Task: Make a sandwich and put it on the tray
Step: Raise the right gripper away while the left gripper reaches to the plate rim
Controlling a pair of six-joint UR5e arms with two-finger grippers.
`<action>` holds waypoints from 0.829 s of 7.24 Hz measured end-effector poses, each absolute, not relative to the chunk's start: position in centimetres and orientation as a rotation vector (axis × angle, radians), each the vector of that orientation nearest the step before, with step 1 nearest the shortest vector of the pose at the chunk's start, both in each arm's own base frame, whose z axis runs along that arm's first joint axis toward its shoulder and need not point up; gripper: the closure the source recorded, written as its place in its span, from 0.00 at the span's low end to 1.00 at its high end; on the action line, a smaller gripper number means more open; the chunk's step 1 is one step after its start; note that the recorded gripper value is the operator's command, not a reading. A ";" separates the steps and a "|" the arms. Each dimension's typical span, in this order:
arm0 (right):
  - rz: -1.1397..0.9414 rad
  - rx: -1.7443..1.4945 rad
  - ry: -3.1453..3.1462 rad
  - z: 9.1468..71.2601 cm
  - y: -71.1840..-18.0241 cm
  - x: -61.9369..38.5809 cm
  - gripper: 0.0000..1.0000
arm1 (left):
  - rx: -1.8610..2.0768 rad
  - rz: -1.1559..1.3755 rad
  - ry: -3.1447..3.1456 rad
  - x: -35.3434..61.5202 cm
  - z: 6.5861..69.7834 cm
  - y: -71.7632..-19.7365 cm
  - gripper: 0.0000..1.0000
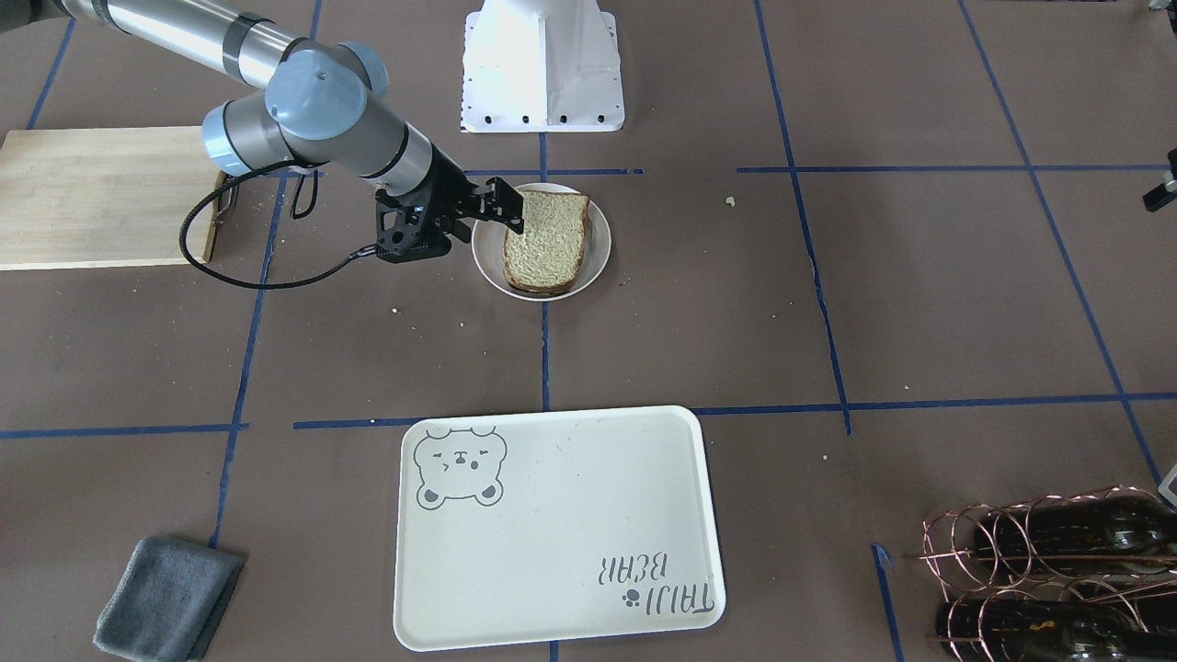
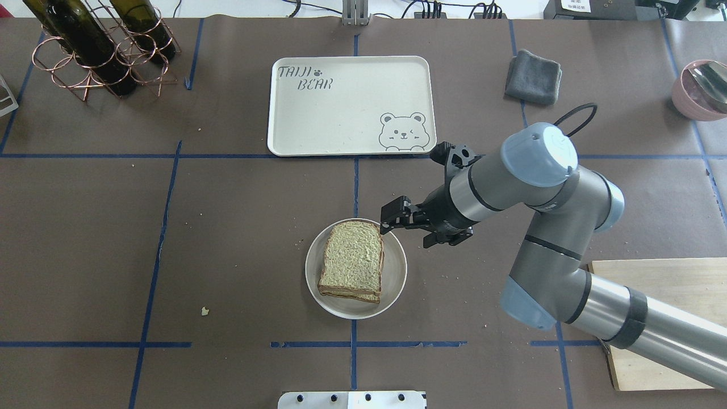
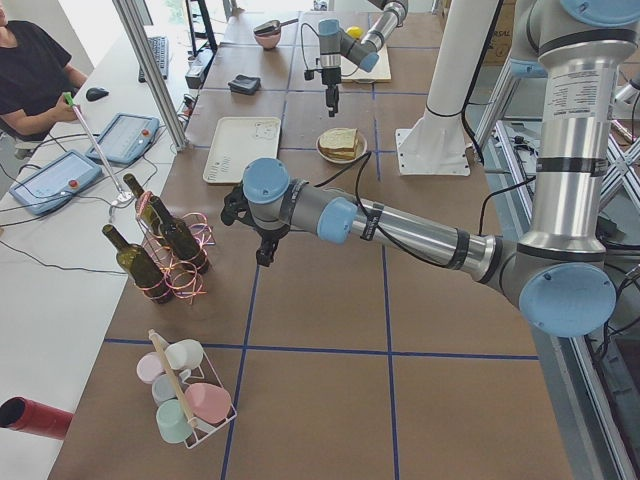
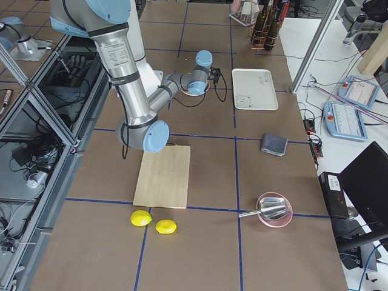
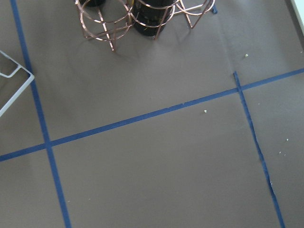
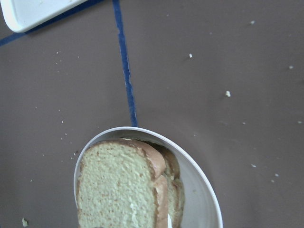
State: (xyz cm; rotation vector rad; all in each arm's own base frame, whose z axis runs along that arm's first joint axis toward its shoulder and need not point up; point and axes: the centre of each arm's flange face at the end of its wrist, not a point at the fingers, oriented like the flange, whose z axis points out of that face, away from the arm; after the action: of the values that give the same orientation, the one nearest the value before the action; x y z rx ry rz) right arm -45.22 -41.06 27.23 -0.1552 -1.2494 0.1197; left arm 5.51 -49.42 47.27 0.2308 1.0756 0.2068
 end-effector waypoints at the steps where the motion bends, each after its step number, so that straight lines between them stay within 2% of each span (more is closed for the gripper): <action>1: 0.163 -0.161 -1.241 28.0 -43.1 -41.0 0.00 | 0.199 0.190 1.144 11.4 44.6 -48.6 0.12; 3: 0.209 -0.137 -1.210 31.4 -46.4 -34.3 0.00 | 0.084 0.167 1.253 25.6 36.3 -46.7 0.17; 4: 0.189 -0.097 -1.178 34.5 -47.1 -31.6 0.00 | 0.054 0.164 1.274 32.8 32.3 -44.9 0.23; 6: 0.132 -0.032 -1.115 40.4 -47.4 -27.2 0.00 | 0.025 0.199 1.279 43.3 28.6 -41.1 0.31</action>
State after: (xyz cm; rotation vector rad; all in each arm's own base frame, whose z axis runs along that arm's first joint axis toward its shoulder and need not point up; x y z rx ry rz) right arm -27.17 -47.38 40.36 -0.0325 -1.1155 0.1322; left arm 43.29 -41.09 28.61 0.0252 1.2789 0.1991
